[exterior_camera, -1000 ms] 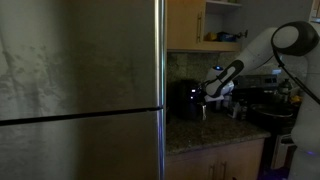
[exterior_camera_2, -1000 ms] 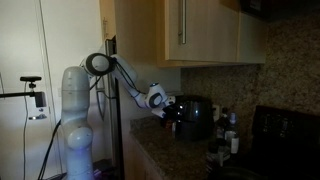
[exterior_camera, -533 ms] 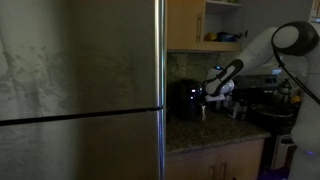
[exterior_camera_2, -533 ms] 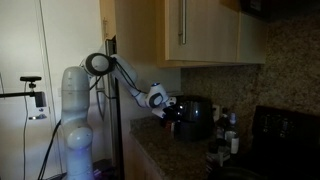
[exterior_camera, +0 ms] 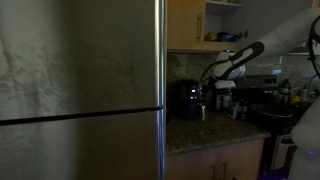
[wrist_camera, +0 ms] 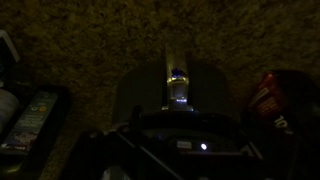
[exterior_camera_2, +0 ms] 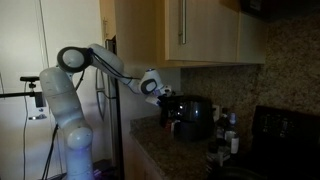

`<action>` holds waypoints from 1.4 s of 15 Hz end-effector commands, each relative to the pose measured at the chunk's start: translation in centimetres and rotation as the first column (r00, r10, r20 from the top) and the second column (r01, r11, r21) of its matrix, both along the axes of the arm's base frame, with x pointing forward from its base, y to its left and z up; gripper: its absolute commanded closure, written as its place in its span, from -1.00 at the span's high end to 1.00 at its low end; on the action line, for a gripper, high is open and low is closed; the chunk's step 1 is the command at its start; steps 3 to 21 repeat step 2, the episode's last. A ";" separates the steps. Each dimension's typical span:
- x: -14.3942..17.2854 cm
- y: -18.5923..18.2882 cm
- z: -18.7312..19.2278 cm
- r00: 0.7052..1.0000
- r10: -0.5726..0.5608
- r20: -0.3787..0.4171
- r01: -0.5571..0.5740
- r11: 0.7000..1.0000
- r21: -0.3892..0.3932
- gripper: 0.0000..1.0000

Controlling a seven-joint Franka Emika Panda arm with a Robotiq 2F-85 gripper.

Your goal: Open the air fryer

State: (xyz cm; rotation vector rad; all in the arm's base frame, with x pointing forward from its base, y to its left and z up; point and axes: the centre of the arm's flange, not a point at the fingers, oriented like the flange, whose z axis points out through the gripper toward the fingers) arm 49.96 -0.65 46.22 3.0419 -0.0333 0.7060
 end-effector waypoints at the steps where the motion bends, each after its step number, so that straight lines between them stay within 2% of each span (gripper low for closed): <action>1: -1.0 -0.2 1.7 1.000 0.007 -0.003 -0.007 1.000 0.017 1.00; 2: -2.0 -0.5 3.3 1.000 0.012 -0.001 -0.012 1.000 0.029 1.00; 21: -2.0 -0.5 3.3 1.000 0.012 -0.001 -0.012 1.000 0.029 1.00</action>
